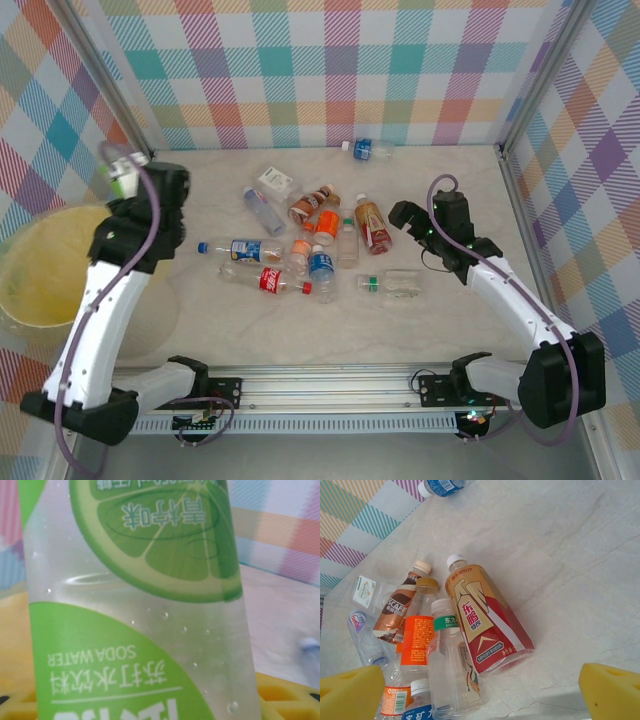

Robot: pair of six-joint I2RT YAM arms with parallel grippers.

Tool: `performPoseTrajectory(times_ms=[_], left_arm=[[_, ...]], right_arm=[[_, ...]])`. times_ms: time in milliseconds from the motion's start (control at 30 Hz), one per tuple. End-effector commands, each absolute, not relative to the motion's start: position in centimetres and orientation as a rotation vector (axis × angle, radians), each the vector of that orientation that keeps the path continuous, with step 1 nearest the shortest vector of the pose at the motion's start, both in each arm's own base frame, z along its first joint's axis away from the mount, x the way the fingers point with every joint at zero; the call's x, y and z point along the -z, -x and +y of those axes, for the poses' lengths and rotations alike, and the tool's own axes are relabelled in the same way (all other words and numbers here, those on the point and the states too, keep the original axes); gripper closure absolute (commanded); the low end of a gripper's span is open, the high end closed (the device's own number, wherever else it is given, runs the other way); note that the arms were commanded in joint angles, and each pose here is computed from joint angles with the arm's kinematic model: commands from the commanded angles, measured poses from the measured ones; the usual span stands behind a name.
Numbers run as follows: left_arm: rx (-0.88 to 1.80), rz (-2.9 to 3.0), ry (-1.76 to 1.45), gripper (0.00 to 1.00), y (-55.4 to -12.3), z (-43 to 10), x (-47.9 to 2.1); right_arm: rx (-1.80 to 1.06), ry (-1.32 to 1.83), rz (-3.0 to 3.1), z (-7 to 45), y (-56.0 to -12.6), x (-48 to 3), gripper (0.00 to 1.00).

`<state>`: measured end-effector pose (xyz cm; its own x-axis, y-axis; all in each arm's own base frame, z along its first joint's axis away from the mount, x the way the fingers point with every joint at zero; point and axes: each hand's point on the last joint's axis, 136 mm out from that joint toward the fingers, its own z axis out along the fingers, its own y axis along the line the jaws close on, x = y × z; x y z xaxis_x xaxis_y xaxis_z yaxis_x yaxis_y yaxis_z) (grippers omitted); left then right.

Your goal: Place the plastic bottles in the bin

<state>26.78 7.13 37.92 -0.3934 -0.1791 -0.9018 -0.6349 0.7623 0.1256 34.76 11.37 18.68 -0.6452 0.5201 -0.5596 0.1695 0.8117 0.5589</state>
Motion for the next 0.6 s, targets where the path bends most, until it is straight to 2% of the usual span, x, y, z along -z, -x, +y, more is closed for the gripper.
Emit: performPoseTrajectory(times_ms=[0,300,567], left_arm=[[-0.564,1.993,0.704,0.4,-24.7,9.7,-36.3],[-0.49,2.1,0.974,0.37,-22.4,13.7,-30.8],[-0.471,2.109,1.055,0.08,-21.8,14.1,-30.1]], right_arm=[[-0.571,-0.438,2.202,11.1,-35.3,-20.3,0.0],[-0.524,-0.246,2.06,11.2,-36.4,-23.0,0.0],[-0.359,-0.34,2.055,8.6,-37.0,-22.8,0.0]])
